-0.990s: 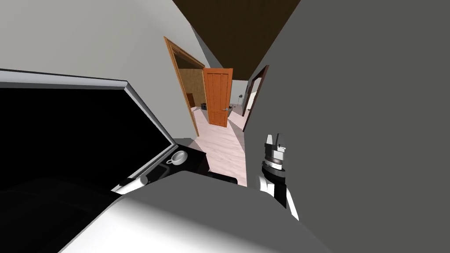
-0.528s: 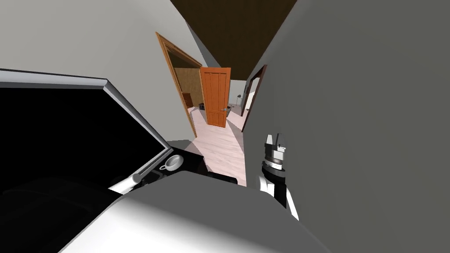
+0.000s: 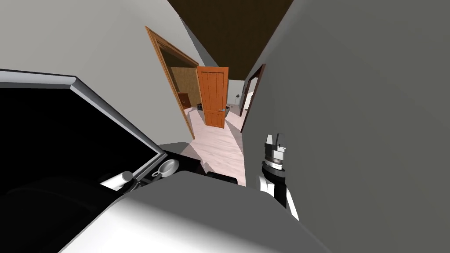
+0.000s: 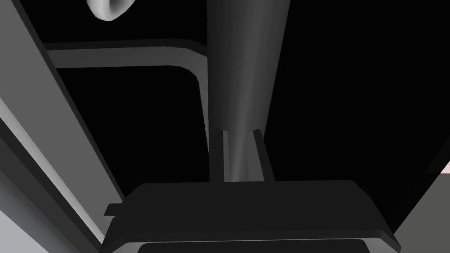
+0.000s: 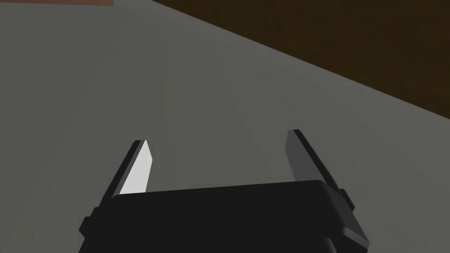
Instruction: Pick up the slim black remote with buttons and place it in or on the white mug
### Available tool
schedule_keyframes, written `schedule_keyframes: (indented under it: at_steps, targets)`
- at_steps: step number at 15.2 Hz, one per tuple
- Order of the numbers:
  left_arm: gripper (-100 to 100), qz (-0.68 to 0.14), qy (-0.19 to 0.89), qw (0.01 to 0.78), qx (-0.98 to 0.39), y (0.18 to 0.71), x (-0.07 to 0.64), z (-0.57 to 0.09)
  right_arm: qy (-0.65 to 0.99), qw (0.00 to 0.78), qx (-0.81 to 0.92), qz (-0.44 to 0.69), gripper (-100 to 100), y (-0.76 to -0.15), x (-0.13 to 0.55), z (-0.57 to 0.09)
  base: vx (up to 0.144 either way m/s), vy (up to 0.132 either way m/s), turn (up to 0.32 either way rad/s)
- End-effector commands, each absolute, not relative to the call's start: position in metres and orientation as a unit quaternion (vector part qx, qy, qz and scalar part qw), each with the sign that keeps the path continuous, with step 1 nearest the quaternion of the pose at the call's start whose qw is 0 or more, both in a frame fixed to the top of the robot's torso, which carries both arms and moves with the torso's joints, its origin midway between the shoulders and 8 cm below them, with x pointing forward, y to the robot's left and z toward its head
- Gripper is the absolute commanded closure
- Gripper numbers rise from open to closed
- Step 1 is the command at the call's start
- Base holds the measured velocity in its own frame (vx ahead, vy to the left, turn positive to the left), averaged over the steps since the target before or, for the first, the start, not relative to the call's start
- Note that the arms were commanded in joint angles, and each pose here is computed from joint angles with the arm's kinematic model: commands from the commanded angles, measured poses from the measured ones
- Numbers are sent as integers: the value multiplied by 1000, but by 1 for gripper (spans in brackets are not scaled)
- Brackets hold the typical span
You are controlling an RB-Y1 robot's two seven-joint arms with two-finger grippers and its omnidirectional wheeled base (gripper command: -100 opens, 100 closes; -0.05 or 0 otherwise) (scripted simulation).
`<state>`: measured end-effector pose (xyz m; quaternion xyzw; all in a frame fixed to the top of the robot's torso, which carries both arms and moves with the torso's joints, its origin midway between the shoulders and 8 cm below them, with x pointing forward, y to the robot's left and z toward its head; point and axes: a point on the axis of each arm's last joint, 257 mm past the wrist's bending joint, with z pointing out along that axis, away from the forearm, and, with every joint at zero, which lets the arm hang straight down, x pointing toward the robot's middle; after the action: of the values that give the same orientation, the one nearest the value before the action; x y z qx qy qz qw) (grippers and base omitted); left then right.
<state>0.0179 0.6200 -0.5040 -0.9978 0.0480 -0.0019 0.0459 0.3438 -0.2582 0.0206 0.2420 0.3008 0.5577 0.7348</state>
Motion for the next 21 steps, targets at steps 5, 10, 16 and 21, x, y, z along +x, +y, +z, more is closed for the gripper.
schedule_keyframes:
  at_steps: [5,10,16,21]
  targets:
    - [100,0,39,43,-998,636,19,-473,301,735,242,558,0,-258,344,21,101,-11,-55]
    - [100,2,36,41,-998,645,20,-452,301,735,242,558,0,-258,344,21,110,-5,-52]
    - [-100,1,37,42,-998,645,22,-452,301,735,242,558,0,-258,344,21,37,0,-14]
    - [-100,0,35,45,-998,658,25,-421,301,735,242,558,0,-258,344,21,-10,-30,2]
